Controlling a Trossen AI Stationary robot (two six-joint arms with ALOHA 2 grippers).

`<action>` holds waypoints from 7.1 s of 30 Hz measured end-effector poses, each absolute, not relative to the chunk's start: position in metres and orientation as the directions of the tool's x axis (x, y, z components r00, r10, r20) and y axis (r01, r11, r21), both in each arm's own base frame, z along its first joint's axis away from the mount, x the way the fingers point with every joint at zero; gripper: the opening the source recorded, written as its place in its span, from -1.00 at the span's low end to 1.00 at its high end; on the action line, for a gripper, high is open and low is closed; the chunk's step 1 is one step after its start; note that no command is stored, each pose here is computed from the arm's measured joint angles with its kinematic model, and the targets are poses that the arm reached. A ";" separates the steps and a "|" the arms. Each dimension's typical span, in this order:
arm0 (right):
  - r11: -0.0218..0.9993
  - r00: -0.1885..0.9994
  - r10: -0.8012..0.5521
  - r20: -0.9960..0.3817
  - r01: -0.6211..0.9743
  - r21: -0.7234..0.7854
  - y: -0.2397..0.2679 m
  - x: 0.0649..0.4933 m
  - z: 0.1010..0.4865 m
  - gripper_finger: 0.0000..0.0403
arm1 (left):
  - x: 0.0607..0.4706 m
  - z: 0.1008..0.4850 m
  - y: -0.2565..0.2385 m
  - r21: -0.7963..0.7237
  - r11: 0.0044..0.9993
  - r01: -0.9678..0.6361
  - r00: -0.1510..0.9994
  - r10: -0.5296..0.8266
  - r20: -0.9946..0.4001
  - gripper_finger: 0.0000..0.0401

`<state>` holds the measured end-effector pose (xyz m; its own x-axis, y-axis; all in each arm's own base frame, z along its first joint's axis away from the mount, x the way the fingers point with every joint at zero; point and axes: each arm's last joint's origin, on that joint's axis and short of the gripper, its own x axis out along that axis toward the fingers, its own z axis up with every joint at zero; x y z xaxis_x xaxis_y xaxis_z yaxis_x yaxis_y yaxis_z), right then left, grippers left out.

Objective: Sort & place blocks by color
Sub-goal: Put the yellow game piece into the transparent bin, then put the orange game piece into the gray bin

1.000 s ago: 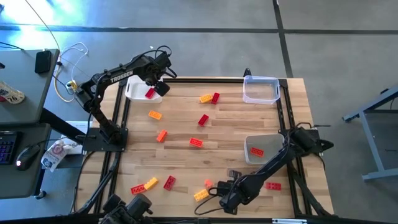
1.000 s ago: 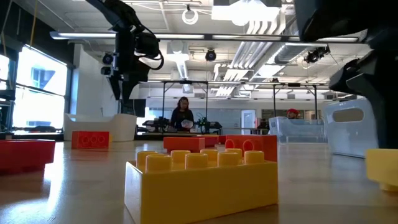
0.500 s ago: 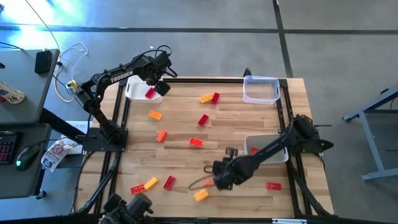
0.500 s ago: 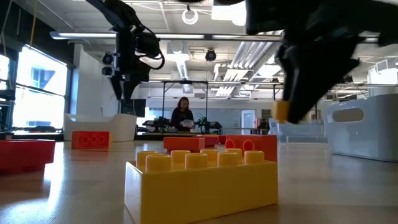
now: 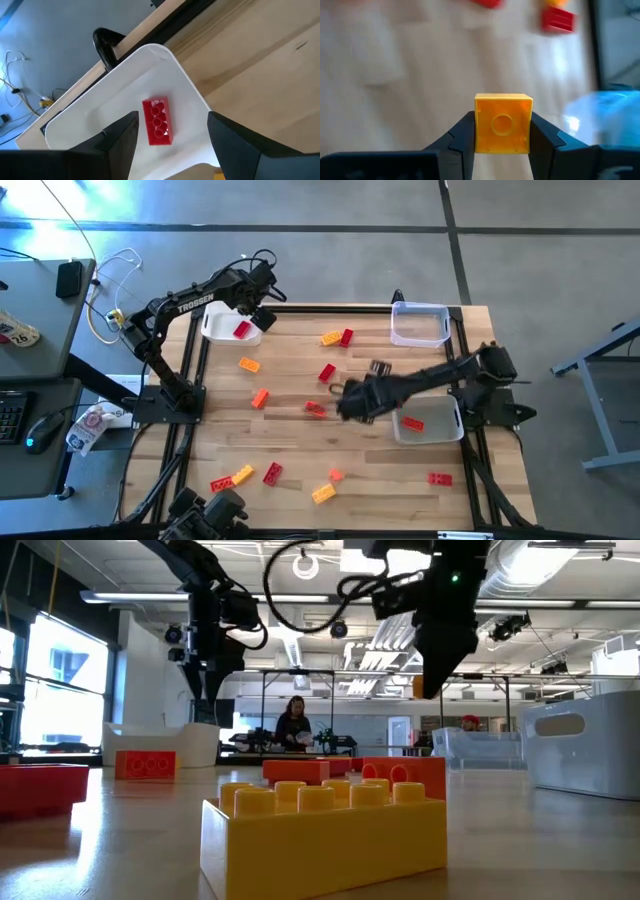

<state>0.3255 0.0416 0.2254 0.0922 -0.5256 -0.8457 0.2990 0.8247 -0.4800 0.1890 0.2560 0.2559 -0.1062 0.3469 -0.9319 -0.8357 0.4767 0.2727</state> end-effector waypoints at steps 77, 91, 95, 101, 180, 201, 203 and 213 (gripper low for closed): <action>0.490 -0.009 -0.242 -0.970 0.862 -0.130 -0.243 0.173 0.197 -0.27 | 0.262 0.232 0.158 0.027 0.845 -0.535 0.084 0.085 -0.993 0.11; 0.514 -0.007 -0.233 -0.972 0.848 -0.129 -0.243 0.174 0.196 -0.26 | 0.262 0.226 0.123 0.042 0.889 -0.455 -0.035 0.029 -0.999 0.11; 0.530 -0.017 -0.227 -0.974 0.837 -0.138 -0.242 0.173 0.196 -0.17 | 0.247 0.217 0.112 0.045 0.884 -0.466 -0.069 0.014 -0.998 0.11; 0.490 -0.057 -0.255 -0.965 0.853 -0.180 -0.243 0.172 0.196 0.01 | 0.229 0.220 0.105 0.034 0.819 -0.573 0.015 0.052 -0.999 0.11; 0.674 0.365 -0.330 -0.871 0.736 0.053 -0.138 0.199 0.289 0.06 | 0.204 0.132 0.034 0.005 0.776 -0.631 0.098 0.086 -0.991 -0.42; 0.992 0.763 -0.009 -0.646 0.088 0.090 -0.046 0.264 0.310 0.06 | 0.240 0.188 0.036 -0.535 0.818 -0.213 0.723 -0.236 -0.649 -0.40; 0.997 0.779 0.006 -0.627 0.040 0.059 -0.040 0.266 0.312 0.06 | 0.244 0.192 0.037 -0.542 0.821 -0.178 0.758 -0.237 -0.608 -0.39; 0.980 0.853 0.166 -0.496 -0.197 -0.012 -0.020 0.290 0.315 0.06 | 0.256 0.209 0.040 -0.638 0.769 0.046 0.839 -0.377 -0.393 -0.39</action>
<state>0.2898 -0.0202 0.3148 0.8525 0.1655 -0.4957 -0.1975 0.9802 -0.0123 0.2558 0.0404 0.2090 0.8388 -0.3769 -0.3928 0.0465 0.7685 -0.6381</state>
